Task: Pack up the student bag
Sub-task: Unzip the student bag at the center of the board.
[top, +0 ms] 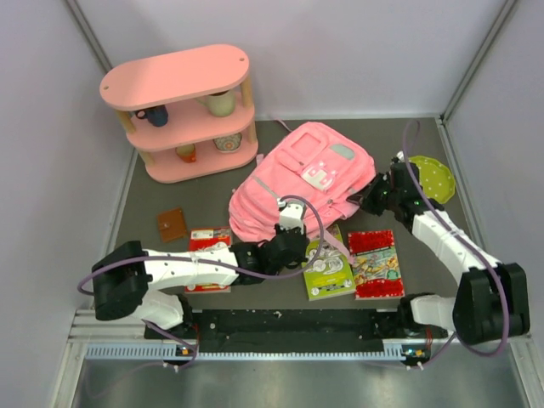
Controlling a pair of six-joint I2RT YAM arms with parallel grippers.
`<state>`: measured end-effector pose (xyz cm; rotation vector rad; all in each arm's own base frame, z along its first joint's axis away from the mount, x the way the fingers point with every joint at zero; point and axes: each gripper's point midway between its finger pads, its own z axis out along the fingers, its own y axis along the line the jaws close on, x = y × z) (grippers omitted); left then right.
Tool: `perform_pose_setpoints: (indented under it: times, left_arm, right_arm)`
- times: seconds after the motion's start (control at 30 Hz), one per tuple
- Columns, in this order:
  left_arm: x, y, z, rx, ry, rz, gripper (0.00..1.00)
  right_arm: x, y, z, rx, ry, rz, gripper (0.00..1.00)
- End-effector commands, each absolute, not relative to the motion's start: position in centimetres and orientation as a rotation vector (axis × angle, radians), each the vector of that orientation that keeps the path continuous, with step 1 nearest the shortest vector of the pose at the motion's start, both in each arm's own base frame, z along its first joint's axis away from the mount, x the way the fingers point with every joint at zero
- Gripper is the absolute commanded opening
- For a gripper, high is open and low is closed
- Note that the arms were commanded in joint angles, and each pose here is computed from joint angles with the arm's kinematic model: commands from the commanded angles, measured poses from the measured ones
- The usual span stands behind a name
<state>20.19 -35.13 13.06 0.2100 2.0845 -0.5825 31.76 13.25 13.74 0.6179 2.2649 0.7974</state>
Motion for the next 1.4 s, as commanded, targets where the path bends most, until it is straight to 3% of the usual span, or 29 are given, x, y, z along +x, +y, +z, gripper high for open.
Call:
perform_pose_setpoints:
  times: [0.0,0.1,0.13,0.2,0.33,0.43,0.8,1.17,1.27,1.3,1.37]
  left_arm:
    - [17.9,-33.4,12.2,0.402,2.143,-0.561,0.0]
    - [17.1,-34.0,12.2,0.471,2.155,-0.606,0.0]
    - [16.9,-34.2,12.3,0.499,2.152,-0.614,0.0]
    - [17.1,-35.2,13.2,0.509,2.127,-0.646,0.0]
    - [18.0,-36.6,14.1,0.522,2.123,-0.627,0.0]
    - [18.8,-37.8,15.5,0.528,2.109,-0.669,0.0]
    - [19.8,-40.2,17.9,0.608,2.059,-0.755,0.0]
    - [19.5,-40.7,18.7,0.646,2.036,-0.782,0.0]
    - [19.3,-40.9,18.7,0.66,2.033,-0.8,0.0]
    - [19.2,-41.0,18.7,0.662,2.032,-0.804,0.0]
    - [19.1,-41.1,18.8,0.664,2.032,-0.811,0.0]
  right_arm:
    - [38.2,10.3,17.7,0.577,2.065,0.728,0.0]
    - [39.6,10.1,17.0,0.588,2.101,0.736,0.0]
    - [40.1,10.0,16.6,0.585,2.119,0.744,0.05]
    - [39.5,11.1,16.3,0.536,2.17,0.82,0.2]
    - [36.6,11.2,15.9,0.506,2.194,0.828,0.77]
    - [33.7,10.6,16.6,0.494,2.198,0.789,0.86]
    - [23.9,16.8,16.9,0.496,2.193,1.193,0.86]
    - [24.4,19.0,15.3,0.6,2.152,1.301,0.78]
    - [25.1,19.3,15.6,0.613,2.115,1.326,0.7]
    - [25.3,19.5,15.4,0.615,2.119,1.328,0.55]
    - [25.5,19.6,15.4,0.608,2.126,1.32,0.46]
